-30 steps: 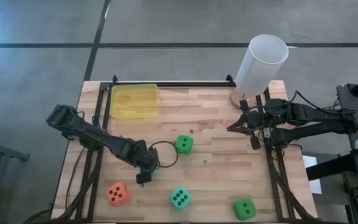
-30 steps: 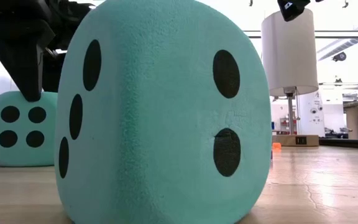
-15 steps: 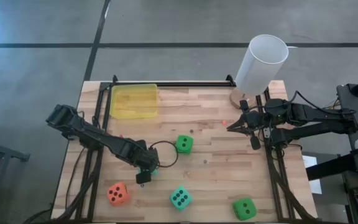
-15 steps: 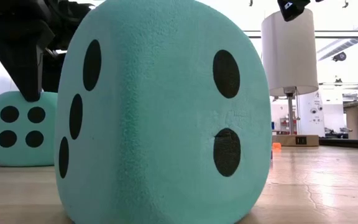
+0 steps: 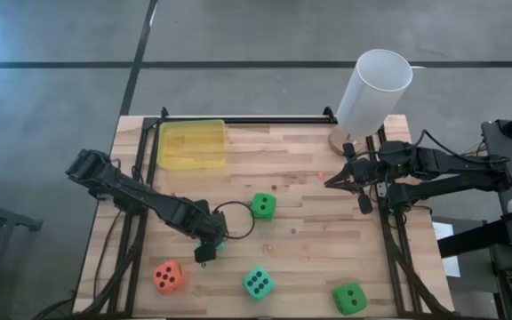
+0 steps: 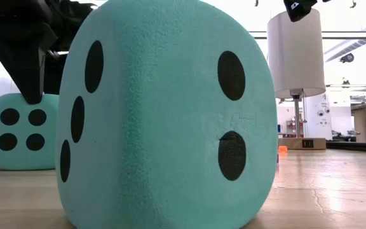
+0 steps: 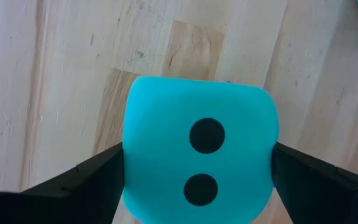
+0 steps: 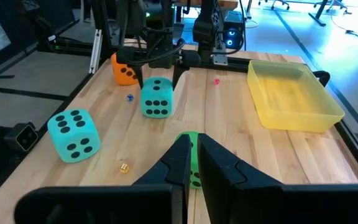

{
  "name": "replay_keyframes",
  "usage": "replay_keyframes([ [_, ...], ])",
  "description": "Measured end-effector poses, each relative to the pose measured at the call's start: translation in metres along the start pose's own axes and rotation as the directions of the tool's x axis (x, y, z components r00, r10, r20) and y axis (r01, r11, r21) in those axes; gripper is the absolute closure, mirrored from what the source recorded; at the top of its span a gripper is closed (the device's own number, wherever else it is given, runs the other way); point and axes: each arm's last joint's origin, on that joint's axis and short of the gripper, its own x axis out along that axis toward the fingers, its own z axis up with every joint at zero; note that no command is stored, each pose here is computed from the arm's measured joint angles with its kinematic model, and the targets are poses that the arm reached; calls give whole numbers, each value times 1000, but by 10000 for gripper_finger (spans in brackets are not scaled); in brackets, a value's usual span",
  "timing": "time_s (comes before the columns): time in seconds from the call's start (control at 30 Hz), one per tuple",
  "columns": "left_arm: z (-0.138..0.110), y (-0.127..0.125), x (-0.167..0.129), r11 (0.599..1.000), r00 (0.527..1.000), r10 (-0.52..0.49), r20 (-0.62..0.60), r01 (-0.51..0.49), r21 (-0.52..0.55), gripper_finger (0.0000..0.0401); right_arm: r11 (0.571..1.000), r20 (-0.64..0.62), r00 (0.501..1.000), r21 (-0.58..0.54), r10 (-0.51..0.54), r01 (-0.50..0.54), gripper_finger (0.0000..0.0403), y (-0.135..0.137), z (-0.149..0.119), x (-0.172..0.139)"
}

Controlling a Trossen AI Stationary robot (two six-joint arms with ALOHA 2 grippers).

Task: Pick & Place Dice
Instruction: Put the top blue large die into the yellow container

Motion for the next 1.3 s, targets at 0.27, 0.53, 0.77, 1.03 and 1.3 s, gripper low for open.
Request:
replay_keyframes([
  [0.27,5,-2,-9,1000,1000,11,-1,-11,-10,45,1000,0,1000,0,0,0,374,0,0,0],
  [0.53,11,2,-23,998,998,53,-16,-53,-42,47,1000,0,1000,0,0,0,374,0,0,0],
  [0.77,20,8,-39,996,999,52,1,-52,-78,49,1000,0,1000,0,0,0,374,0,0,0],
  [1.03,28,38,-64,977,991,101,92,-81,-200,47,1000,0,1000,0,0,0,374,0,0,0],
  [1.3,31,87,-89,920,980,149,133,-88,-382,47,1000,0,1000,0,0,0,374,0,0,0],
])
